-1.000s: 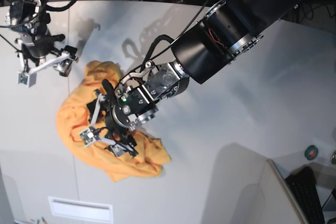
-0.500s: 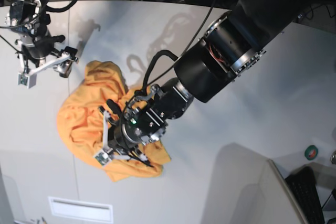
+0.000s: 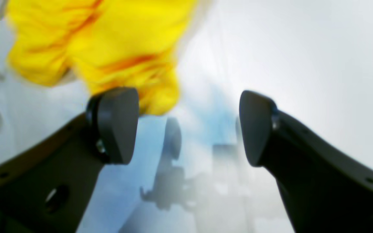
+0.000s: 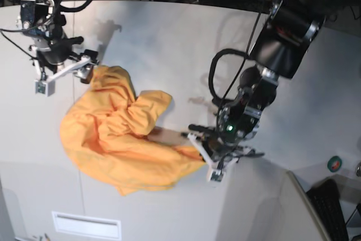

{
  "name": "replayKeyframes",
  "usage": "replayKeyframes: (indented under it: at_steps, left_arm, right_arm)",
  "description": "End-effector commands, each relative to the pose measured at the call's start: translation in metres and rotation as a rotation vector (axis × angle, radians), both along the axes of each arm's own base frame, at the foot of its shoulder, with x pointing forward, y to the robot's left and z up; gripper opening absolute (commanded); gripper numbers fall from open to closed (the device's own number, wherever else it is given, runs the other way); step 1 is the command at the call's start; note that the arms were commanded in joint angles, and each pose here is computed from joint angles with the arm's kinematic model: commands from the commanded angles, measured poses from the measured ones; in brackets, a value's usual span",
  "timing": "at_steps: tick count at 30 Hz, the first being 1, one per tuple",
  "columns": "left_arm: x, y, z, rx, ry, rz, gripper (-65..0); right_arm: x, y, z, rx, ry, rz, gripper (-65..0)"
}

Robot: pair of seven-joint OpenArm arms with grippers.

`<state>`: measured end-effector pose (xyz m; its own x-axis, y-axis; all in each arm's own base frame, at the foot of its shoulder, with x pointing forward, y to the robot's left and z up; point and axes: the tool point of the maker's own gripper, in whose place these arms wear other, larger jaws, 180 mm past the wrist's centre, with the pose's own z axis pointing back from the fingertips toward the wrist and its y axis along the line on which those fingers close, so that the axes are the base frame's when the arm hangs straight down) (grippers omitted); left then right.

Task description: Layout the t-shirt on the table in an organized manner, then fold the t-shirt properly

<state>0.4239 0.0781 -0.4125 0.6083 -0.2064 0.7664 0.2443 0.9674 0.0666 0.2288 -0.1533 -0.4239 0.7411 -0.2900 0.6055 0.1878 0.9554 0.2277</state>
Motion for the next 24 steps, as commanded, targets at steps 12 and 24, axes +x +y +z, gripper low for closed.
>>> replayKeyframes:
  at_steps: [12,24]
  left_arm:
    - [-0.106,0.151,-0.017,0.119,0.046,0.183,-65.0]
    - [-0.127,0.171,-0.027,0.128,0.098,0.240,-65.0]
  right_arm:
    - [0.006,0.048,-0.024,0.055,0.044,0.120,-19.1]
    - [-0.012,0.121,-0.015,0.077,0.034,0.391,-19.1]
